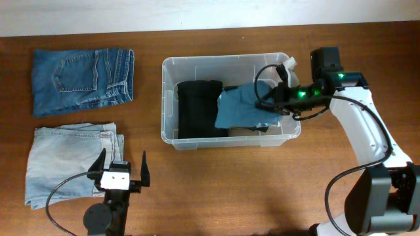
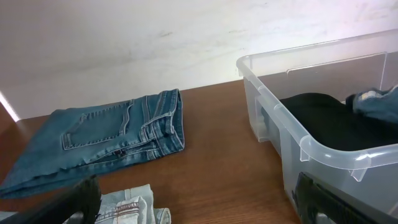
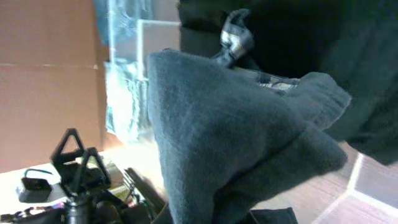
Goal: Pack container
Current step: 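Lift the blue garment and carry it into the container's right side, then release the blue garment and press it flat with the right gripper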
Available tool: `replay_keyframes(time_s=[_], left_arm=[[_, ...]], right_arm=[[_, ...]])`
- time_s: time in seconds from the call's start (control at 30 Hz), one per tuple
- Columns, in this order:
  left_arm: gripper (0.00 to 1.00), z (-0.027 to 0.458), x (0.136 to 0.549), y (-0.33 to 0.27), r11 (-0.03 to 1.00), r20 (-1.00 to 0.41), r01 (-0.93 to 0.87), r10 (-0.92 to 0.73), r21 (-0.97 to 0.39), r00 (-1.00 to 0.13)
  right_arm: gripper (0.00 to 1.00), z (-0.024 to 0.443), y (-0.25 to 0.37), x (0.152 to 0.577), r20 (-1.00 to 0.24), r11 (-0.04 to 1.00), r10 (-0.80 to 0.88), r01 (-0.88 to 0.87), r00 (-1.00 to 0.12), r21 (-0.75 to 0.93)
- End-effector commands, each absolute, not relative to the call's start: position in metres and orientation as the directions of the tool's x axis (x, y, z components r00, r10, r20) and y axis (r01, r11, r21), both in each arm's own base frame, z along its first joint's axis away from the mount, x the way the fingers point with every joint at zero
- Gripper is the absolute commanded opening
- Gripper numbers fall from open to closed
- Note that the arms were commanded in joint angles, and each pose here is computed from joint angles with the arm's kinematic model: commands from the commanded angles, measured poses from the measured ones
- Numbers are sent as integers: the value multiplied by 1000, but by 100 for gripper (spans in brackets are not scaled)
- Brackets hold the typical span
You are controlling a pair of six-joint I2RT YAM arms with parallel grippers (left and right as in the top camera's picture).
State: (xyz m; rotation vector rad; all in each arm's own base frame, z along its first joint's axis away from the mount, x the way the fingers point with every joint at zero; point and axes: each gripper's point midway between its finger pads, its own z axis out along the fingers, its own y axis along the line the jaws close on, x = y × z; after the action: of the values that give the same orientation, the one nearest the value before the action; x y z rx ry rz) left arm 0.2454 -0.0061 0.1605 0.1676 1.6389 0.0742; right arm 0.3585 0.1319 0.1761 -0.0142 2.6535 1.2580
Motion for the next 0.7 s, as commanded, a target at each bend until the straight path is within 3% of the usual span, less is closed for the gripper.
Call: replay_keyframes(time_s=[0.0, 0.13, 0.2, 0.23, 0.3, 0.37, 0.47, 0.67], left_arm=[[99, 159, 245, -4, 985, -984, 56, 166, 163, -67], [99, 159, 245, -4, 985, -984, 57, 167, 163, -66], [99, 159, 245, -4, 985, -984, 56, 167, 163, -66], [99, 159, 245, -4, 985, -984, 56, 166, 163, -66], [100, 159, 245, -4, 985, -984, 57, 166, 163, -67], [99, 159, 245, -4, 985, -984, 56, 167, 163, -66], [99, 159, 245, -4, 985, -984, 57, 167, 163, -67], [100, 159, 245, -4, 985, -984, 56, 166, 163, -67]], right_arm=[[8, 168, 122, 357, -193, 703, 58, -98, -979, 704], [9, 152, 107, 351, -158, 782, 64, -49, -985, 622], [17, 147, 100, 352, -160, 811, 67, -40, -985, 584], [28, 146, 97, 353, -162, 822, 68, -37, -984, 569], [61, 144, 94, 355, -173, 835, 69, -39, -982, 549], [75, 144, 93, 358, -187, 839, 69, -44, -980, 542], [80, 145, 93, 364, -213, 838, 69, -59, -975, 542], [80, 164, 98, 375, -265, 820, 67, -98, -962, 563]])
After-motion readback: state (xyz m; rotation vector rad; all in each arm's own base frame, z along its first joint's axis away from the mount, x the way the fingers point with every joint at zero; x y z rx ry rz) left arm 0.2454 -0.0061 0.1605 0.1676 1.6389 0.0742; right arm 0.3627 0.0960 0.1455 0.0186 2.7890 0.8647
